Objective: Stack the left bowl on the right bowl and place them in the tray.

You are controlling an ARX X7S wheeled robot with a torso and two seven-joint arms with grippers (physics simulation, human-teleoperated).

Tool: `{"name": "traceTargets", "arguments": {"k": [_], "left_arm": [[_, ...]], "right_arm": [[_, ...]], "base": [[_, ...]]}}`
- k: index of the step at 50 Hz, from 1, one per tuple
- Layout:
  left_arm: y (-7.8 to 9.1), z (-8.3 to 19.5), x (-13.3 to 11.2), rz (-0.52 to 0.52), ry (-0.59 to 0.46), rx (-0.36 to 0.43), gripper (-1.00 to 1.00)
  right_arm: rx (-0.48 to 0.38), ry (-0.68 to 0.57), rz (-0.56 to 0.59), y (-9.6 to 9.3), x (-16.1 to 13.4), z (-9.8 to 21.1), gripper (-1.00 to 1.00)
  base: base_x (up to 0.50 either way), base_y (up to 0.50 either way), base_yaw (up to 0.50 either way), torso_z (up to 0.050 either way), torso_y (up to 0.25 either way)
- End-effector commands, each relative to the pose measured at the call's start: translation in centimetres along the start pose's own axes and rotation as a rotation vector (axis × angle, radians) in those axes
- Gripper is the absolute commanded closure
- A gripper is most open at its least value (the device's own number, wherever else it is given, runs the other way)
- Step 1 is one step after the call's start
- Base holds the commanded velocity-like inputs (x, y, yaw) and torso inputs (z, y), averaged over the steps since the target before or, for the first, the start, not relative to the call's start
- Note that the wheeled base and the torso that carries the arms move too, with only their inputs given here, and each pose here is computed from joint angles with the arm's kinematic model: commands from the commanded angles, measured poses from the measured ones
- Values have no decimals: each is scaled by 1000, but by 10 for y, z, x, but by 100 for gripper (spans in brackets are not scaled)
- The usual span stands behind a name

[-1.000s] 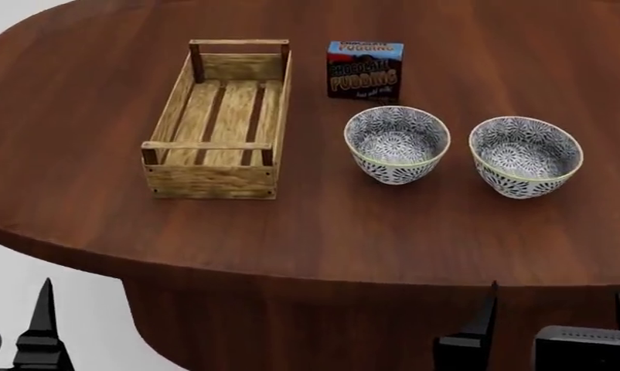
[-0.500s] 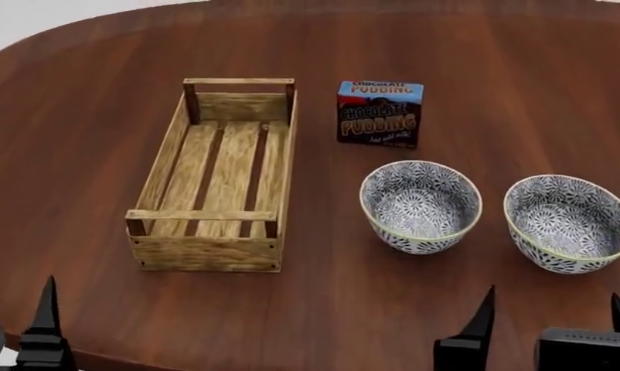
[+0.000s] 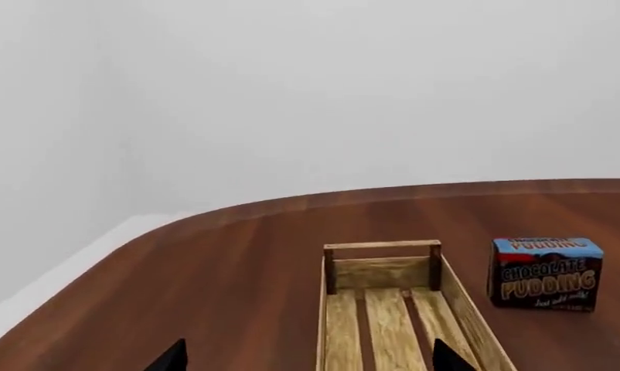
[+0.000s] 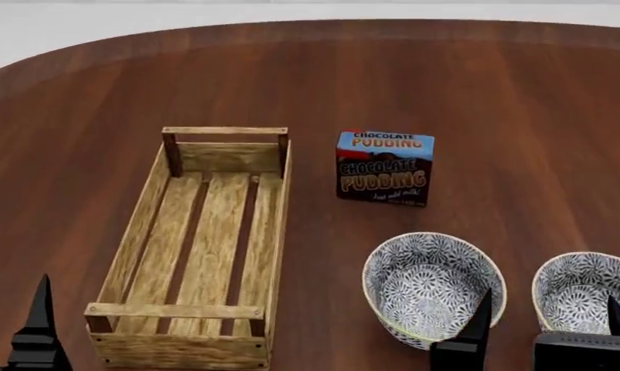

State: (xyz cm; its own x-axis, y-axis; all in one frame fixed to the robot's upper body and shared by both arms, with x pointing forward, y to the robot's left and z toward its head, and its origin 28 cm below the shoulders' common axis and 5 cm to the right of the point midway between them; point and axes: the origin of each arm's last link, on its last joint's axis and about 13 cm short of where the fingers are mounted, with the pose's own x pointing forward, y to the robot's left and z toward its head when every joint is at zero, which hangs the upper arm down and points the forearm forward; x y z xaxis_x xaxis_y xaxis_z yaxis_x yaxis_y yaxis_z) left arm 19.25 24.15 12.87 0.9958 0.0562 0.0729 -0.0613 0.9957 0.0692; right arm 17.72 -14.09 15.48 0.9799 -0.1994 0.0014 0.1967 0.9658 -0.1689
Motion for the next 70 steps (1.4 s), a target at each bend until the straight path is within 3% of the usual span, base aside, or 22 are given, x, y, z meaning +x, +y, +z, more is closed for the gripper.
{"name": "traceTargets", "arguments": {"k": [1, 33, 57, 70], "left_arm": [[0, 0, -1, 5, -1, 0, -100], [1, 0, 0, 24, -10, 9, -100], [0, 2, -3, 17, -13, 24, -100], [2, 10, -4, 14, -36, 32, -100]], "right_arm": [[-6, 7, 3, 2, 0, 0, -100], [-16, 1, 9, 3, 1, -4, -100], [-29, -36, 32, 3, -6, 8, -100], [-69, 17, 121, 8, -18, 9, -100]], "base": [[500, 4, 0, 0, 0], [500, 68, 0, 0, 1], [-3, 0, 0, 0, -203], [-2, 0, 0, 0, -203]]}}
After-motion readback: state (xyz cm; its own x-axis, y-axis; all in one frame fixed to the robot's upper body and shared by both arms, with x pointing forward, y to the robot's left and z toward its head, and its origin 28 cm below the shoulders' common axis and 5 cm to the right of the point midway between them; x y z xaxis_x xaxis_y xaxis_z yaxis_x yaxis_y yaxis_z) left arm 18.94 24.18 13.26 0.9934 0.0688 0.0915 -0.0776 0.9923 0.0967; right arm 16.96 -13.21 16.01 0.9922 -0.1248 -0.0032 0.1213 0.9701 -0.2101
